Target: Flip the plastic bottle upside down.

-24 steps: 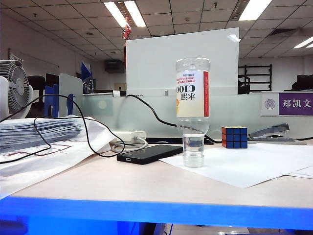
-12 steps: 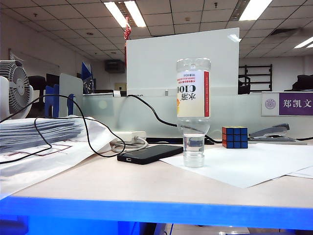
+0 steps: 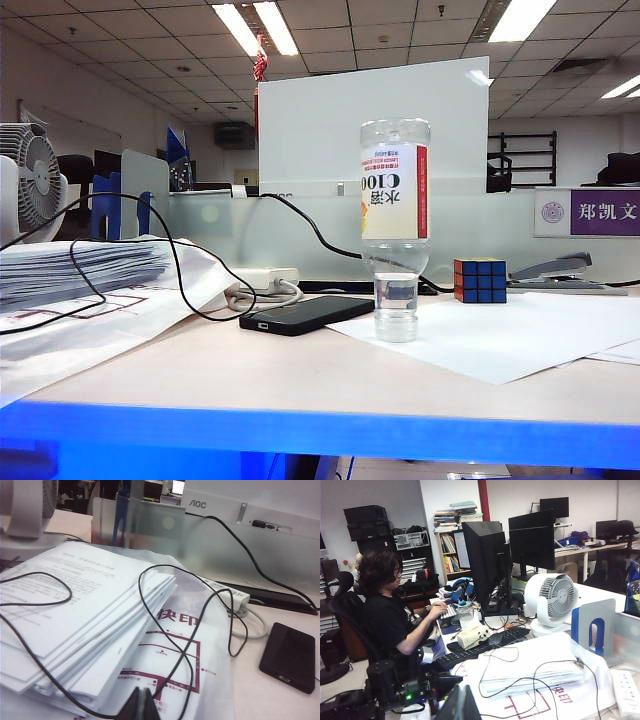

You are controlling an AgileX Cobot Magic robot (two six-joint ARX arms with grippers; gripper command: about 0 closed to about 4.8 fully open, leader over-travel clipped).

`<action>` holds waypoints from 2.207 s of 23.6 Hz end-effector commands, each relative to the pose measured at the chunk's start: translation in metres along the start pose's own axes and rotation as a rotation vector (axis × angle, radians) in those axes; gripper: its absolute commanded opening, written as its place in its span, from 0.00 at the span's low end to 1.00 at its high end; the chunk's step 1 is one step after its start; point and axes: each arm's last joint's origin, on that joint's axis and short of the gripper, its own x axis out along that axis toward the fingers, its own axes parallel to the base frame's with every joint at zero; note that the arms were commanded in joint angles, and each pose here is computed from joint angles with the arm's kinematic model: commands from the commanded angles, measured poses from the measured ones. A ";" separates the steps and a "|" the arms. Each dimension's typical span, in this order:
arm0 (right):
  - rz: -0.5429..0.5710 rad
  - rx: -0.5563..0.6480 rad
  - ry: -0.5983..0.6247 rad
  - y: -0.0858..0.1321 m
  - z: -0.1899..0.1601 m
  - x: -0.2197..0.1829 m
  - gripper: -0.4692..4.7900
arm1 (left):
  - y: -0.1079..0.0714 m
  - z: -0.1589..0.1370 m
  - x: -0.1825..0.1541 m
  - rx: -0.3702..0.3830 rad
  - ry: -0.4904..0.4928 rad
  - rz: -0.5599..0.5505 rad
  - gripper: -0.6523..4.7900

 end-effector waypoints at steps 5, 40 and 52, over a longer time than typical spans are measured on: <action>-0.106 -0.209 -0.101 0.012 0.002 -0.003 0.07 | 0.000 0.001 0.000 -0.002 -0.013 -0.001 0.11; -1.251 -0.148 -0.066 -0.059 -0.219 -0.049 0.07 | 0.000 0.001 0.000 -0.002 -0.012 -0.001 0.11; -1.269 -0.143 -0.004 -0.064 -0.249 -0.054 0.07 | 0.000 0.001 0.000 -0.002 -0.012 -0.001 0.11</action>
